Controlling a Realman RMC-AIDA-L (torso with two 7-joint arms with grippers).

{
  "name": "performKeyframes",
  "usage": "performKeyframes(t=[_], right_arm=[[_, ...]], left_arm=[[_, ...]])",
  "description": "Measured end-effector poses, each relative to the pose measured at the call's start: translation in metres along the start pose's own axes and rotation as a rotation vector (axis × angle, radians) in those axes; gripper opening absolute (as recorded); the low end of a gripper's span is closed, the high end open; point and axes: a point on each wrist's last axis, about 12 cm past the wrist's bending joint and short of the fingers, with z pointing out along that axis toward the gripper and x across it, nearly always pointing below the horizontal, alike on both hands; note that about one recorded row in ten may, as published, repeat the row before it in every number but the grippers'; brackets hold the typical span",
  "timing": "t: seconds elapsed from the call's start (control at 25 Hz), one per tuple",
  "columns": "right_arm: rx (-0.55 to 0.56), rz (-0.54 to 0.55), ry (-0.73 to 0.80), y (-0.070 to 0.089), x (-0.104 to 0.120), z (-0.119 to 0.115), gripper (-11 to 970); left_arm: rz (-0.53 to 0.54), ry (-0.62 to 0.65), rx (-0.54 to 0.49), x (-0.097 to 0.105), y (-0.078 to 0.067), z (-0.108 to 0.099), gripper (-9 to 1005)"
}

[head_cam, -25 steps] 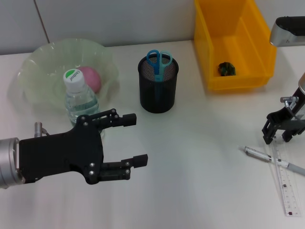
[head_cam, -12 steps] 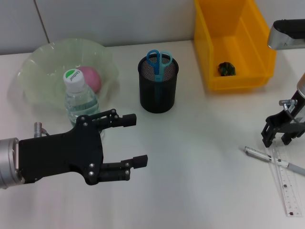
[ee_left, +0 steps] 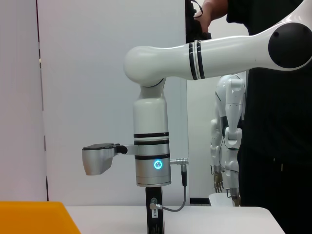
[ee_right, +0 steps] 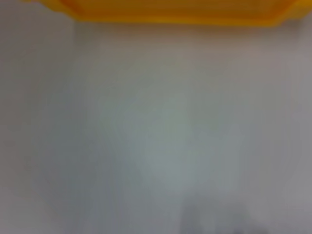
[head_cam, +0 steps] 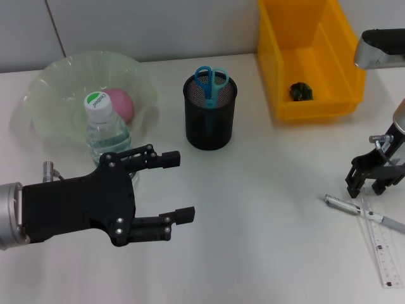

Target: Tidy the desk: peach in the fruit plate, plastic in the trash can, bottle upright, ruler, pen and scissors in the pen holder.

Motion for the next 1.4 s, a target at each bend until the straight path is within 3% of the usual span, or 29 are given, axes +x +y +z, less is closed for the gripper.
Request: performKeyframes(t=[0.76, 1.2, 1.4], right_arm=[[-0.003, -0.002, 0.007, 0.0011, 0.0011, -0.0001, 470], [-0.007, 0.001, -0.005, 0.0009, -0.0002, -0.0023, 370], [-0.008, 0.002, -0.023, -0.0003, -0.0008, -0.0084, 369]], left_arm=[[0.004, 0.000, 0.003, -0.0014, 0.0015, 0.0006, 807], [0.003, 0.000, 0.001, -0.0010, 0.0009, -0.0001, 806], [0.001, -0.001, 0.001, -0.0014, 0.0009, -0.0002, 807]])
